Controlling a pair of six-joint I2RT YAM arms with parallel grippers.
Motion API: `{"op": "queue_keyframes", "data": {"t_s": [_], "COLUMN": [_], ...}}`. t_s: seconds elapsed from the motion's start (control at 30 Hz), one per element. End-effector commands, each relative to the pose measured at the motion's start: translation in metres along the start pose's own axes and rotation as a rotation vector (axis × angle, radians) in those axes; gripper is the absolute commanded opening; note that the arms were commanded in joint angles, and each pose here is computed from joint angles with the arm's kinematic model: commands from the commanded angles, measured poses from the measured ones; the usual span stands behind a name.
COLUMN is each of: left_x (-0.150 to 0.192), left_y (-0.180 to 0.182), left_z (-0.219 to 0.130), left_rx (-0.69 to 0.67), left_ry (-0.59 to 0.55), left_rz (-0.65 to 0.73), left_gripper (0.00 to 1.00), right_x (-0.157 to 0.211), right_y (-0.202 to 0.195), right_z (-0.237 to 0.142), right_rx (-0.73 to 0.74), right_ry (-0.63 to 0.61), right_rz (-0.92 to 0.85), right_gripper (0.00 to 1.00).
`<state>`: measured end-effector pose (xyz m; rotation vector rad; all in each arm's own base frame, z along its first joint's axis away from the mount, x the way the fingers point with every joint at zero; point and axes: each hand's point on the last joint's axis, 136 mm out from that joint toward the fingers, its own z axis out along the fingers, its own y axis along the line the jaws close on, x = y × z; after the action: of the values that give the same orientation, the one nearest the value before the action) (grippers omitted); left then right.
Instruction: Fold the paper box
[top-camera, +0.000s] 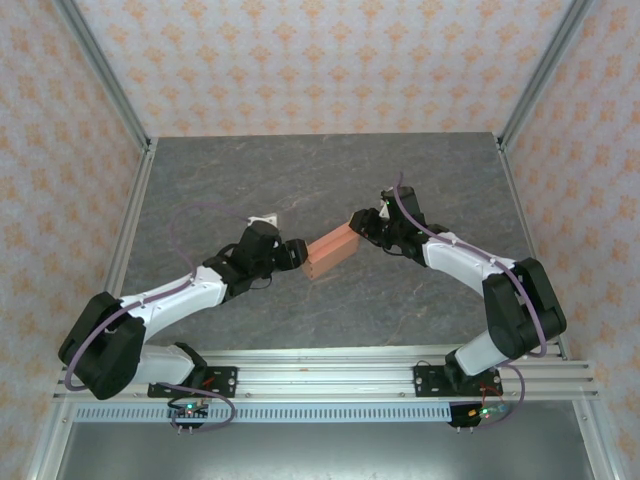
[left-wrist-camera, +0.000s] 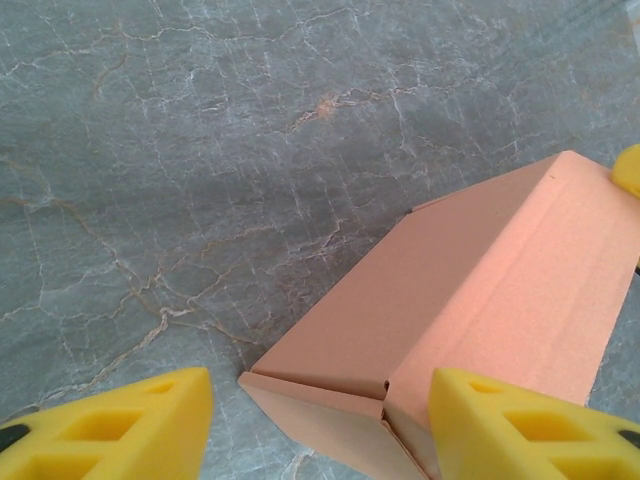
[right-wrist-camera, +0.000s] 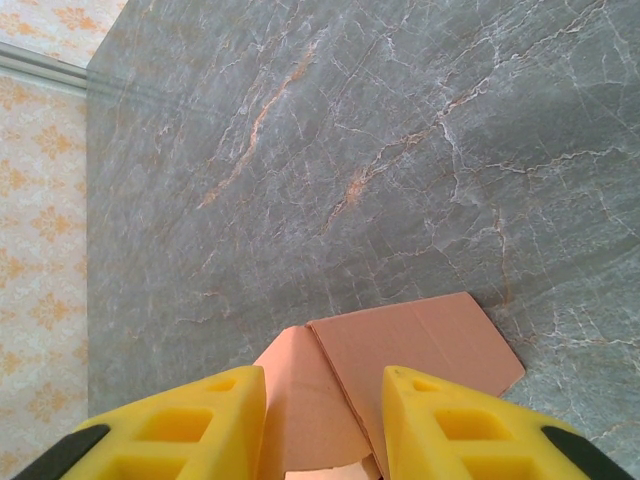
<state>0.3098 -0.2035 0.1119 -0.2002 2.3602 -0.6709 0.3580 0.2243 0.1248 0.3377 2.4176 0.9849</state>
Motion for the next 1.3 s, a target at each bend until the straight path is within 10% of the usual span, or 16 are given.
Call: {"op": "queue_keyframes", "data": {"t_s": [0.0, 0.7, 1.27], "left_x": [0.006, 0.024, 0.045], "left_y": [0.006, 0.029, 0.045], "left_z": [0.004, 0.008, 0.011], "left_rx": [-0.04, -0.4, -0.421], "left_ry": [0.003, -0.056, -0.063], "left_rz": [0.041, 0.57, 0.571], "left_gripper": [0.6, 0.67, 0.7], "right_x": [0.008, 0.013, 0.02], "right_y": [-0.006, -0.014, -0.046], "right_z": [-0.002, -0.001, 0.001], "right_rx": [0.045, 0.069, 0.103], "right_ry": [0.023, 0.03, 0.104], "right_rz": [-0.012, -0.016, -0.148], "right_gripper": [0.35, 0.35, 0.29]}}
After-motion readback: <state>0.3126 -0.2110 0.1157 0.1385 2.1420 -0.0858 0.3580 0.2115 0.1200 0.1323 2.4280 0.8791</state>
